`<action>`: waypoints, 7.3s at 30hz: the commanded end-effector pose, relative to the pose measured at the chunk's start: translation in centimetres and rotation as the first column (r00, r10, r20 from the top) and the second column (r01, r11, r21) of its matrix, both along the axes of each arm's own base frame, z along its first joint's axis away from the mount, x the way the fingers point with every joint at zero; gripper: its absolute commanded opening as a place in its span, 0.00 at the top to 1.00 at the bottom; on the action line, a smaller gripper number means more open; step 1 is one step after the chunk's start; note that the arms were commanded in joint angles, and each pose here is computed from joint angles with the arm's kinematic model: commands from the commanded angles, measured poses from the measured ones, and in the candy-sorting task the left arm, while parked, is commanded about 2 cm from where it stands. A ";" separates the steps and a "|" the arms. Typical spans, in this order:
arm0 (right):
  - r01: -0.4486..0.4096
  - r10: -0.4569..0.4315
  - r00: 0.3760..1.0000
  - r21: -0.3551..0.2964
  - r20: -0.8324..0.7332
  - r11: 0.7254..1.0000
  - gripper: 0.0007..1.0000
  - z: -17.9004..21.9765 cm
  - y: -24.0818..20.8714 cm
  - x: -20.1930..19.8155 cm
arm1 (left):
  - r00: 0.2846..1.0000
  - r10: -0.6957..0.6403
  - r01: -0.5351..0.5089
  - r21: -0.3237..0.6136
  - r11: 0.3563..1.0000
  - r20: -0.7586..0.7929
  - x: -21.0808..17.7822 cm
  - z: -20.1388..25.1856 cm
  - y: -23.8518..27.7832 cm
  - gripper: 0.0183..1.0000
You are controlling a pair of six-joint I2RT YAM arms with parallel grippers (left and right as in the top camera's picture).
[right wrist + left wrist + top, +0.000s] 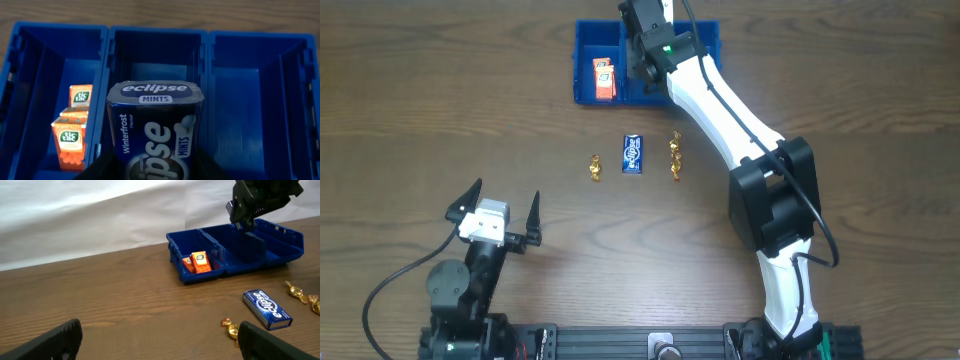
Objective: Sort Candies Into Trays
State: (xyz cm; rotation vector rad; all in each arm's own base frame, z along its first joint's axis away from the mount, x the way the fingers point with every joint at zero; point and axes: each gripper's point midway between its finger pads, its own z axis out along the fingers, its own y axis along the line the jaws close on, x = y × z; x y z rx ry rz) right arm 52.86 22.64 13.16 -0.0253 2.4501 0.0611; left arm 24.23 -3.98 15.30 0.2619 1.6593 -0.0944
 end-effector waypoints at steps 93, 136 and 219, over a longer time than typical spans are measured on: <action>0.087 -0.084 0.995 -0.055 0.058 0.995 0.87 12.3 0.7 -7.4 | 0.998 -0.019 0.019 0.004 1.000 -0.053 -0.2 -1.7 -0.3 0.00; 0.105 -0.104 0.994 -0.063 0.009 0.992 0.36 0.4 -0.3 1.5 | 0.998 -0.019 0.019 0.004 1.000 -0.053 -0.2 -1.7 -0.3 0.00; -0.048 0.025 0.930 -0.052 -0.368 0.997 0.52 -13.5 11.8 -18.0 | 0.998 -0.019 0.019 0.004 1.000 -0.053 -0.2 -1.7 -0.3 0.00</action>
